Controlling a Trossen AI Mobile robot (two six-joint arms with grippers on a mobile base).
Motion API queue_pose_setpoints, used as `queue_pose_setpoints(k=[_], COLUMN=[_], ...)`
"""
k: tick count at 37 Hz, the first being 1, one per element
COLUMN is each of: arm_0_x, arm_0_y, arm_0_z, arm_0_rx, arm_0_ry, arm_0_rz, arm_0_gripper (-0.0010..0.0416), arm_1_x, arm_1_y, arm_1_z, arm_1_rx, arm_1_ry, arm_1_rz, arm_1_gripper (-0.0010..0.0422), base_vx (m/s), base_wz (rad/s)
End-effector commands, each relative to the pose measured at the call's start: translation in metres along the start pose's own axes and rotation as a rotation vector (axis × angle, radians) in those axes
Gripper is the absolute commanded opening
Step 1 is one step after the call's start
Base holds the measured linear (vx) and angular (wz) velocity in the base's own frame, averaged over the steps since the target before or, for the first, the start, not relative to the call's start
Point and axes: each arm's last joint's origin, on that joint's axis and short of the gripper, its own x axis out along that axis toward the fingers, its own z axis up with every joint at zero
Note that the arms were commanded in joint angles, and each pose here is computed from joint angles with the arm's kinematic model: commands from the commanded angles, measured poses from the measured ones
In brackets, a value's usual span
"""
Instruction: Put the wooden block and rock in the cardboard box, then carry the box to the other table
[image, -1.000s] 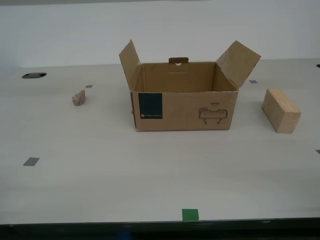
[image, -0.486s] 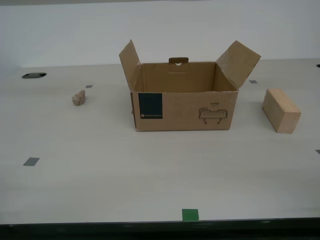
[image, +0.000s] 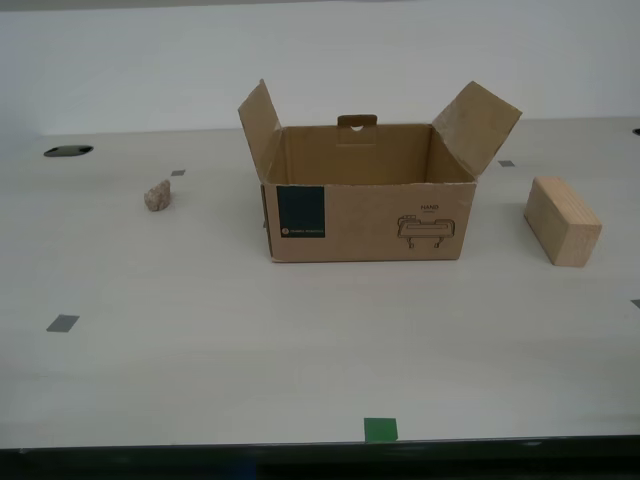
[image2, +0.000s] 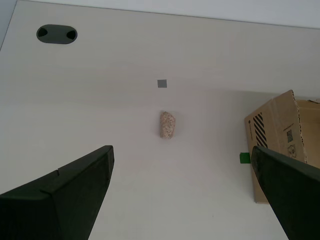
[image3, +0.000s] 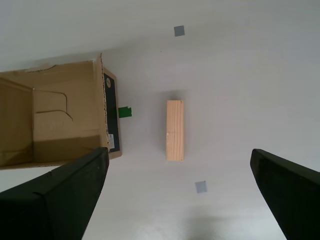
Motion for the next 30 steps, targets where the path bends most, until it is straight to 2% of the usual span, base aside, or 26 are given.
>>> queue_pose_setpoints(k=[1, 3, 5, 10, 13, 17, 21, 24, 30], arm_0_x=[-0.0002, -0.0002, -0.0002, -0.0002, -0.0002, -0.0002, -0.0002, -0.0002, -0.0002], arm_0_y=[0.0, 0.0, 0.0, 0.0, 0.0, 0.0, 0.0, 0.0, 0.0], arm_0_z=[0.0001, 0.0001, 0.0001, 0.0001, 0.0, 0.0, 0.0, 0.0001, 0.0001], arm_0_rx=[0.036, 0.043, 0.044, 0.05, 0.079, 0.104, 0.104, 0.104, 0.103], arm_0_ry=[-0.001, 0.0, 0.0, 0.0, 0.0, 0.001, 0.0, -0.001, -0.001], arm_0_rz=[0.002, 0.003, 0.002, 0.003, 0.003, 0.002, 0.003, 0.003, 0.003], arm_0_gripper=[0.036, 0.0359, 0.0366, 0.0408, 0.0389, 0.039, 0.0404, 0.0392, 0.038], arm_1_x=[0.0, 0.0, -0.0001, 0.0, -0.0001, 0.0, -0.0001, -0.0001, -0.0001], arm_1_y=[-0.0002, -0.0002, -0.0003, -0.0002, -0.0002, -0.0002, -0.0003, -0.0002, -0.0002], arm_1_z=[-0.0001, -0.0001, 0.0001, -0.0001, 0.0, -0.0001, -0.0001, 0.0, -0.0001], arm_1_rx=[0.009, 0.012, 0.011, 0.012, 0.017, 0.017, 0.018, 0.02, 0.078], arm_1_ry=[0.001, 0.001, 0.0, 0.001, 0.0, 0.002, 0.002, 0.0, 0.001], arm_1_rz=[-0.006, -0.006, -0.006, -0.006, -0.006, -0.006, -0.006, -0.006, -0.006], arm_1_gripper=[0.0396, 0.0405, 0.0396, 0.0399, 0.04, 0.04, 0.0399, 0.0399, 0.0398], base_vx=[0.0, 0.0, 0.0, 0.0, 0.0, 0.0, 0.0, 0.0, 0.0], base_wz=[0.0, 0.0, 0.0, 0.0, 0.0, 0.0, 0.0, 0.0, 0.0])
